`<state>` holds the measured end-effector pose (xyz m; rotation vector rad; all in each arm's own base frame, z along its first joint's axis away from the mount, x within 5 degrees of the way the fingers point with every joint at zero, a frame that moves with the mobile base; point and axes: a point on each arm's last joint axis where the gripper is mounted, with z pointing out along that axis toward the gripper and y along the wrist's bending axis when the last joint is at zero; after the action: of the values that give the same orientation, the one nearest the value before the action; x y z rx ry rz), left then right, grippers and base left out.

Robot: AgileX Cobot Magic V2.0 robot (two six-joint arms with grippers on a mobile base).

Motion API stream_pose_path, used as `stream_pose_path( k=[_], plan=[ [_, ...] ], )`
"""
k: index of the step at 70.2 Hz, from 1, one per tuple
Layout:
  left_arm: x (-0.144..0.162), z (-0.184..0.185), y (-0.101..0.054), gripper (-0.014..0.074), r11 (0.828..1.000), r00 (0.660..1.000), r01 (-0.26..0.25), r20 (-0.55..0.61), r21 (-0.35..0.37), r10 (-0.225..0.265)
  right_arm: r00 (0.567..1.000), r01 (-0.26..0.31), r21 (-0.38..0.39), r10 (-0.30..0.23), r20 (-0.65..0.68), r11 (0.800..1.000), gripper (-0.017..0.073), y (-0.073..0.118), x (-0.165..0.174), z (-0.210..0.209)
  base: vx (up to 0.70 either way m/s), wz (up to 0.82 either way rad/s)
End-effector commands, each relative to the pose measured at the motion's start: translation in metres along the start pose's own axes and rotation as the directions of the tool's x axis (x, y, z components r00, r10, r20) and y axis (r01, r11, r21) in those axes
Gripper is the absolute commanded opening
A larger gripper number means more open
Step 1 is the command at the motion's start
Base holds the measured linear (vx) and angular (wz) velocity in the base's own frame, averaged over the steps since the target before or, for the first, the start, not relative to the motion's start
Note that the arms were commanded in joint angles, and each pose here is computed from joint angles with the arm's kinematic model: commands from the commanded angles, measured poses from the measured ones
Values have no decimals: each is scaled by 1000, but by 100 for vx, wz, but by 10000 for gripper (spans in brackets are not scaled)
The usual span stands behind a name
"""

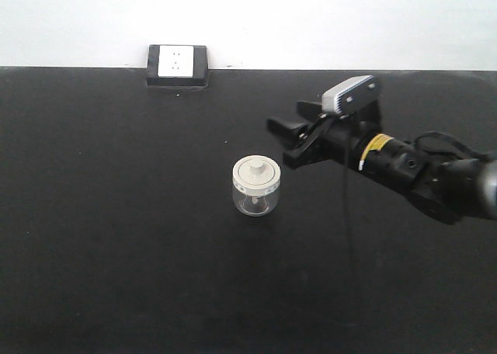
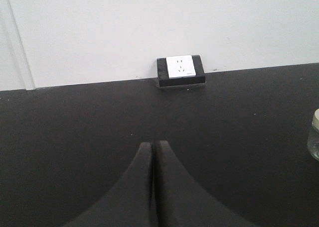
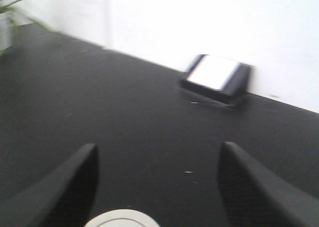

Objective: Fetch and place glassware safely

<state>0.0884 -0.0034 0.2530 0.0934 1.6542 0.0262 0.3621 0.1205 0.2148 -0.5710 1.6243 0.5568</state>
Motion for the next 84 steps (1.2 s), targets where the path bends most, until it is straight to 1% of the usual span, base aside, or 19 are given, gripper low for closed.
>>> stream_pose_path(
  k=[1,7,12,19,24,36,45,50,67,77,84],
  plan=[
    [-15,0,0,-7,1000,996,15,91,9,-15,994,-27,109,15,111,994,299,0,-40,-24,0,0],
    [-15,0,0,-7,1000,996,15,91,9,-15,997,-28,185,13,82,982,130,2,-45,-41,0,0],
    [-15,0,0,-7,1000,996,15,91,9,-15,998,-27,231,13,59,972,-17,5,-50,-56,0,0],
    [-15,0,0,-7,1000,996,15,91,9,-15,999,-43,274,32,44,961,-10,11,-57,-76,0,0],
    [-15,0,0,-7,1000,996,15,91,9,-15,999,-42,305,36,24,951,-9,18,-62,-94,0,0],
    [-15,0,0,-7,1000,996,15,91,9,-15,1000,-14,368,23,-19,930,-6,35,-70,-137,0,0],
    [-15,0,0,-7,1000,996,15,91,9,-15,1000,-5,382,-3,19,924,-4,52,-72,-171,0,0],
    [-15,0,0,-7,1000,996,15,91,9,-15,999,-1,391,-13,33,920,-3,61,-69,-188,0,0],
    [-15,0,0,-7,1000,996,15,91,9,-15,1000,5,431,-17,25,902,-3,82,-41,-233,0,0],
    [-15,0,0,-7,1000,996,15,91,9,-15,998,6,442,-32,51,897,-3,93,-25,-253,0,0],
    [-15,0,0,-7,1000,996,15,91,9,-15,997,5,459,-41,67,889,-3,98,-17,-267,0,0]
  ],
)
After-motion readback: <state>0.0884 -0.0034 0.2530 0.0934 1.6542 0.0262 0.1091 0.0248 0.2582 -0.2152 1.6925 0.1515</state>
